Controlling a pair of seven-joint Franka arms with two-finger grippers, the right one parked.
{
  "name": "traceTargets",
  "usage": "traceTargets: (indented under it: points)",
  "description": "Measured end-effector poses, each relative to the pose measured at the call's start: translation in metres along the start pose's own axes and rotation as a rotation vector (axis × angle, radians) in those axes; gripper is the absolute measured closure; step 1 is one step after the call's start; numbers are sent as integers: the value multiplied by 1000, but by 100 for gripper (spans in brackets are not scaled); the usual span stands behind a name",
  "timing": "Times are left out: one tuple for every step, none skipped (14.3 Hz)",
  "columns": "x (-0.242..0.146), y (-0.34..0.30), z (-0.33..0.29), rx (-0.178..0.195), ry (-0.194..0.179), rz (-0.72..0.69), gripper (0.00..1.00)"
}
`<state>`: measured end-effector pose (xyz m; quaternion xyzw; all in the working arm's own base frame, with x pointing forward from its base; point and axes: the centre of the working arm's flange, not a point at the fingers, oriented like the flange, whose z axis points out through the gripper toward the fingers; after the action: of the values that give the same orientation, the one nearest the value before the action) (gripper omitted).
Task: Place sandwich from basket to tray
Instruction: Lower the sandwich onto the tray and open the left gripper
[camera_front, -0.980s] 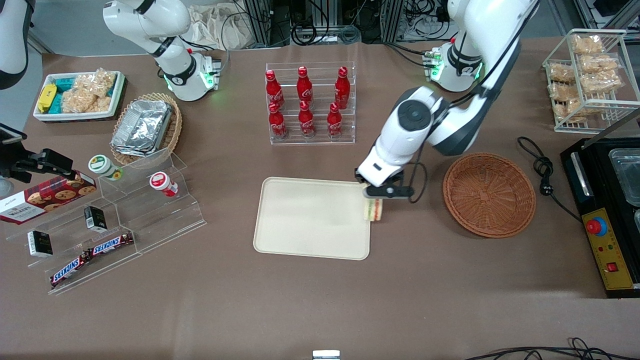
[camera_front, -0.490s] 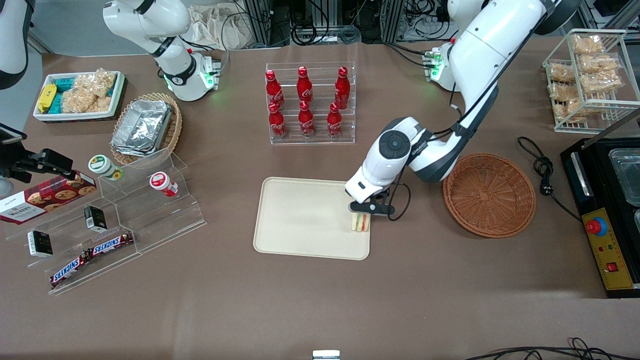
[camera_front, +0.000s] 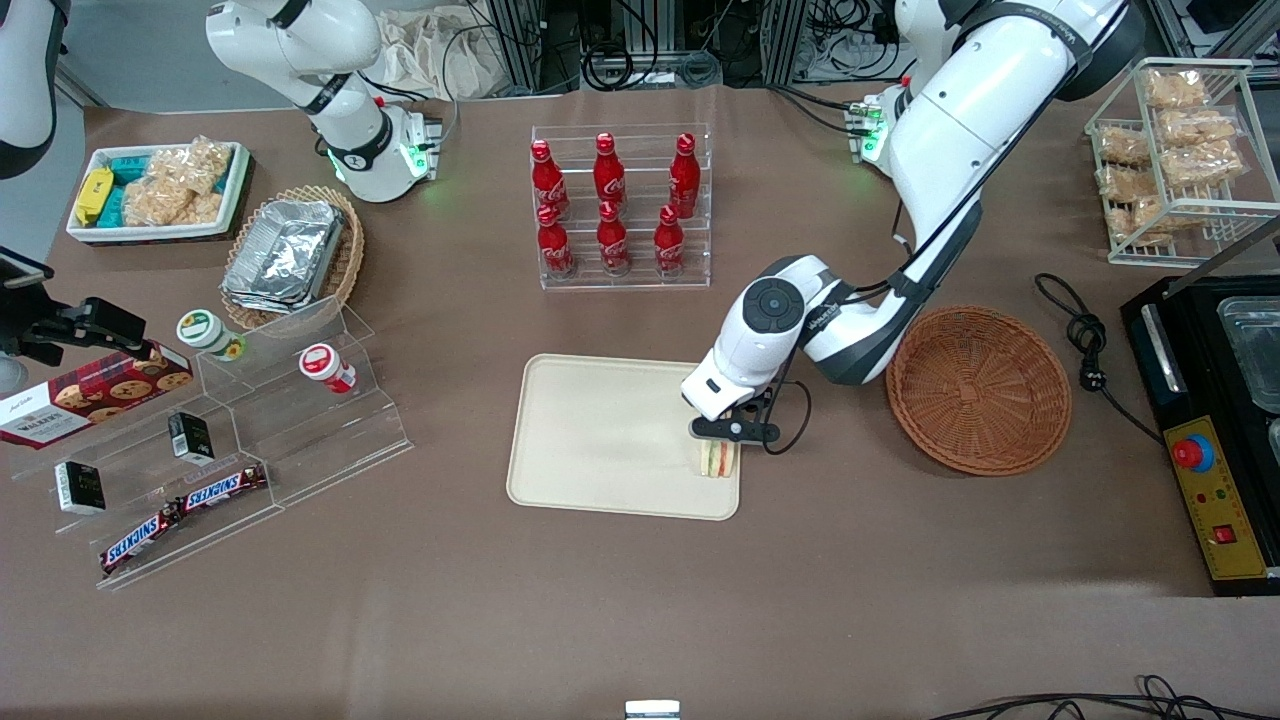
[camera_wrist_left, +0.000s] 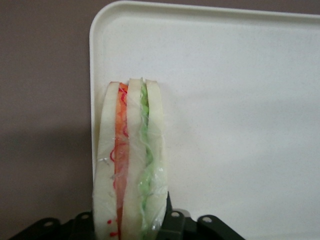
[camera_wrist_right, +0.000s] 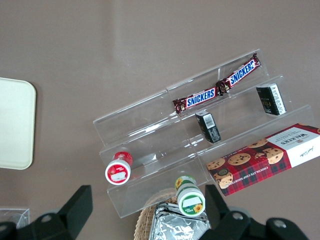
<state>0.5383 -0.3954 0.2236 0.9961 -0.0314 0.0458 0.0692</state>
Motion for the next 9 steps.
traceTargets:
  points:
    - [4, 1, -5, -6, 11, -16, 37]
    - [10, 2, -13, -13, 29, -44, 28]
    - [16, 4, -26, -20, 53, -73, 17]
    - [23, 4, -44, -16, 77, -97, 8]
    - [31, -1, -67, 4, 97, -117, 0]
    - [38, -8, -91, 26, 118, -131, 0]
    - [44, -14, -116, 43, 145, -145, 0]
    - [50, -22, -140, 60, 166, -165, 0]
    - [55, -32, -161, 76, 179, -190, 0]
